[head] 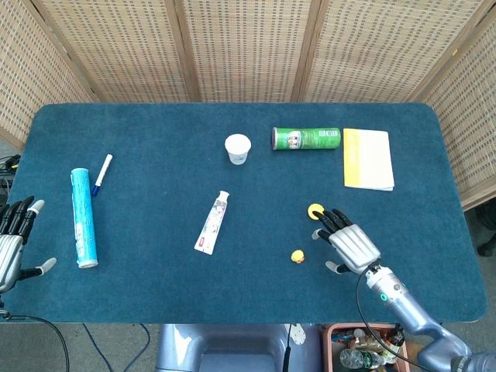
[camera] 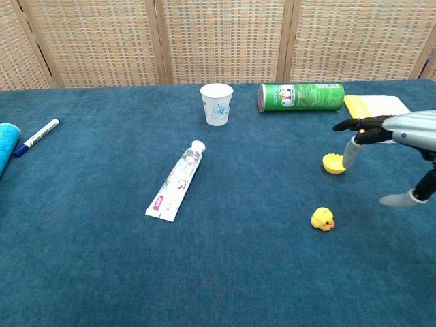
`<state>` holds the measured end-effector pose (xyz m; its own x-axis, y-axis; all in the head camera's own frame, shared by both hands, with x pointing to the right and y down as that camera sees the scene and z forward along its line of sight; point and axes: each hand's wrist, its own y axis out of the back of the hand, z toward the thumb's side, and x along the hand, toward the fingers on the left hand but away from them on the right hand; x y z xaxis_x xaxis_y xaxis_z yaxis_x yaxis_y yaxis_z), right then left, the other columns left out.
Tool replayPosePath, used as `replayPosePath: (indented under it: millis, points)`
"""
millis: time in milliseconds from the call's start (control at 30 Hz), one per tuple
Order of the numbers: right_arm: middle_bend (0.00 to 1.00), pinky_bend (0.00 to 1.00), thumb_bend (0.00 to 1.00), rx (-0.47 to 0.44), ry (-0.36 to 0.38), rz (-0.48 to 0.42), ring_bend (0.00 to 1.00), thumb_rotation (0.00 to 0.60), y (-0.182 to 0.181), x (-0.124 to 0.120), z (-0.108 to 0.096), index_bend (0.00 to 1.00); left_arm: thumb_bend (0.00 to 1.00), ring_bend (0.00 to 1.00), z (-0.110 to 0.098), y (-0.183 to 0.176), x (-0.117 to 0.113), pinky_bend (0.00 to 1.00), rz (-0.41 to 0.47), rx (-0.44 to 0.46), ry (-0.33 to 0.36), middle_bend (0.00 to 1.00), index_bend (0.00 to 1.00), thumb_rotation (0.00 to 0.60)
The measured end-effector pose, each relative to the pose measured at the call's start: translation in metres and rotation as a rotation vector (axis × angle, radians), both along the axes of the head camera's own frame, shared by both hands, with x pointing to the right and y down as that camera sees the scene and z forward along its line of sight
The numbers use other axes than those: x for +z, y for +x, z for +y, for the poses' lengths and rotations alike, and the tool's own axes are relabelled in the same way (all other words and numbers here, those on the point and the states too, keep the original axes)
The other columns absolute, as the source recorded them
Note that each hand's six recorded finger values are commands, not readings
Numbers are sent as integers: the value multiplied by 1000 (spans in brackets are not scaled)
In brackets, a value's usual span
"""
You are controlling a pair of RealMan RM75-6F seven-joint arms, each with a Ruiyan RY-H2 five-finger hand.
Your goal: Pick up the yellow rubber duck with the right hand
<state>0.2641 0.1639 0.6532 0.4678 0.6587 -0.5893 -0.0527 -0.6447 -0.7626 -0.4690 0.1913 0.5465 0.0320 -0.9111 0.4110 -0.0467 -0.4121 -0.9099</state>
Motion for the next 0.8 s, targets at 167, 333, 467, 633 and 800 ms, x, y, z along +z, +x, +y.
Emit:
replayPosePath:
  millis: [167, 333, 467, 633, 800]
  points:
    - [0, 0, 256, -11, -41, 6, 0, 600, -17, 19, -1, 331, 0, 0, -1, -2, 3, 0, -4, -7, -12, 0, 0, 600]
    - [0, 0, 256, -16, -76, 24, 0, 600, -24, 37, 3, 337, 0, 0, -2, -3, 3, 0, -4, -9, -15, 0, 0, 600]
    - [0, 0, 256, -26, -97, 39, 0, 600, -29, 51, 9, 341, 0, 0, -2, -3, 3, 0, -2, -11, -14, 0, 0, 600]
    - [0, 0, 273, -35, -111, 47, 0, 600, -33, 59, 14, 348, 0, 0, -3, -4, 3, 0, -1, -13, -16, 0, 0, 600]
    - [0, 0, 300, -40, -120, 47, 0, 600, -36, 63, 16, 375, 0, 0, -3, -4, 4, 0, -2, -14, -18, 0, 0, 600]
